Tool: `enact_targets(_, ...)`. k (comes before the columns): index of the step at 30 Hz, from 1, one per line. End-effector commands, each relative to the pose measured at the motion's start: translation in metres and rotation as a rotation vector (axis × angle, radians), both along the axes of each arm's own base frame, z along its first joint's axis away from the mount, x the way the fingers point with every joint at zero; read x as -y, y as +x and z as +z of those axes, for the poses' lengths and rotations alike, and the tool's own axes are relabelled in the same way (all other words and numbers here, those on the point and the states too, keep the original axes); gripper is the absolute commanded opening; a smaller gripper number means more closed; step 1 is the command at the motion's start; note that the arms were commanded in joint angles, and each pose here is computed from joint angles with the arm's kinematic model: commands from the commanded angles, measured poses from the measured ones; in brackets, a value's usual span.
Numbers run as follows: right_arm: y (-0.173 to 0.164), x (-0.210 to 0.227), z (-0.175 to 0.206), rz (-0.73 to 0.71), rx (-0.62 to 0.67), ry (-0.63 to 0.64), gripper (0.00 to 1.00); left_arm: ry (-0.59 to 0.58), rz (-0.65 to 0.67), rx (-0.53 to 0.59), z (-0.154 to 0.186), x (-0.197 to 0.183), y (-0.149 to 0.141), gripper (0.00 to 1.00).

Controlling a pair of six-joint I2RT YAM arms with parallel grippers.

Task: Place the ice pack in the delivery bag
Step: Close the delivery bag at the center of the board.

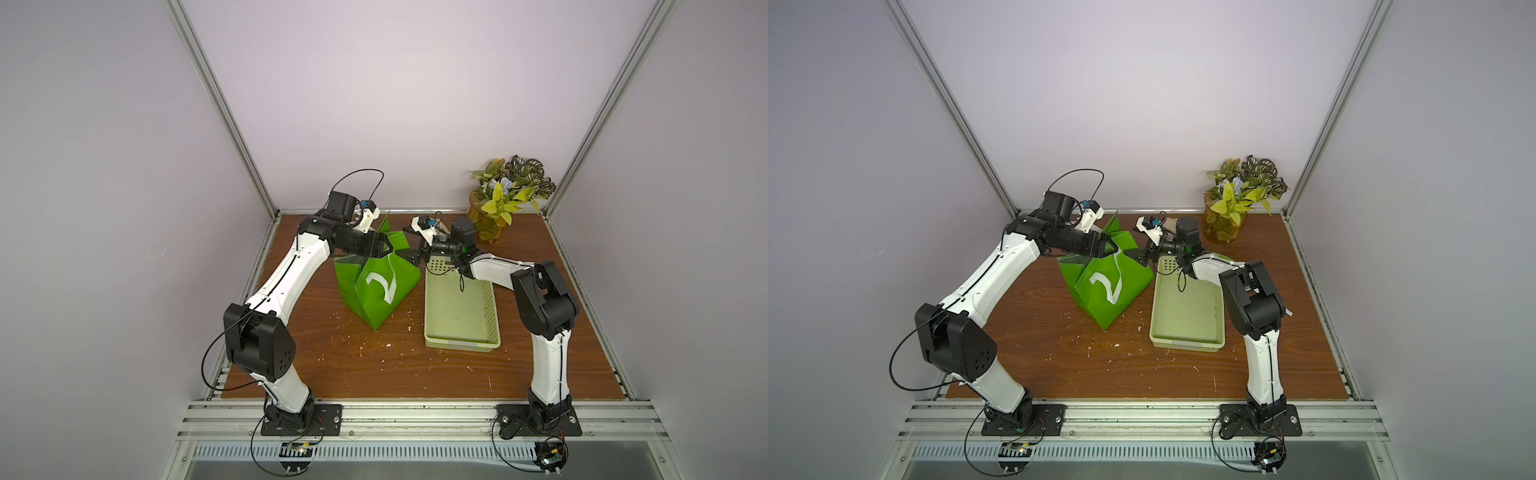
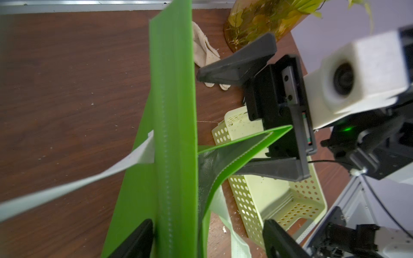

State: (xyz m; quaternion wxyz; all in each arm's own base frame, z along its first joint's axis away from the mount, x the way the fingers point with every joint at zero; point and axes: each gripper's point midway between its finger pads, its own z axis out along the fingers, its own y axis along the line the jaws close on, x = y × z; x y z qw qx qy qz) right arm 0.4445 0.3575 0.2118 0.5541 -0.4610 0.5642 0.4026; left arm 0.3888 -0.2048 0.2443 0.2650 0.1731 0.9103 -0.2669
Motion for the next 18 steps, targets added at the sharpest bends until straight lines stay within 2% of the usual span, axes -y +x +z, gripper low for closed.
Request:
enact_targets(1, 0.004, 0.003, 0.024, -0.015, 0.061, 0.04, 0.99, 0.077, 0.028, 0.02, 0.004, -0.007, -0.006, 0.67)
enact_targets(6, 0.006, 0.008, 0.021, -0.029, 0.051, 0.031, 0.99, 0.114, 0.069, 0.073, 0.019, -0.016, 0.0, 0.47)
enact_targets(12, 0.006, 0.01, 0.02, -0.022, 0.058, 0.021, 0.99, 0.111, 0.059, 0.1, 0.028, -0.015, 0.002, 0.25)
enact_targets(15, 0.006, 0.012, 0.021, -0.02, 0.06, 0.021, 0.99, 0.114, 0.048, 0.089, 0.023, -0.013, 0.002, 0.19)
enact_targets(18, 0.006, 0.013, 0.022, -0.019, 0.06, 0.022, 0.99, 0.107, 0.035, 0.079, 0.02, -0.01, 0.002, 0.19)
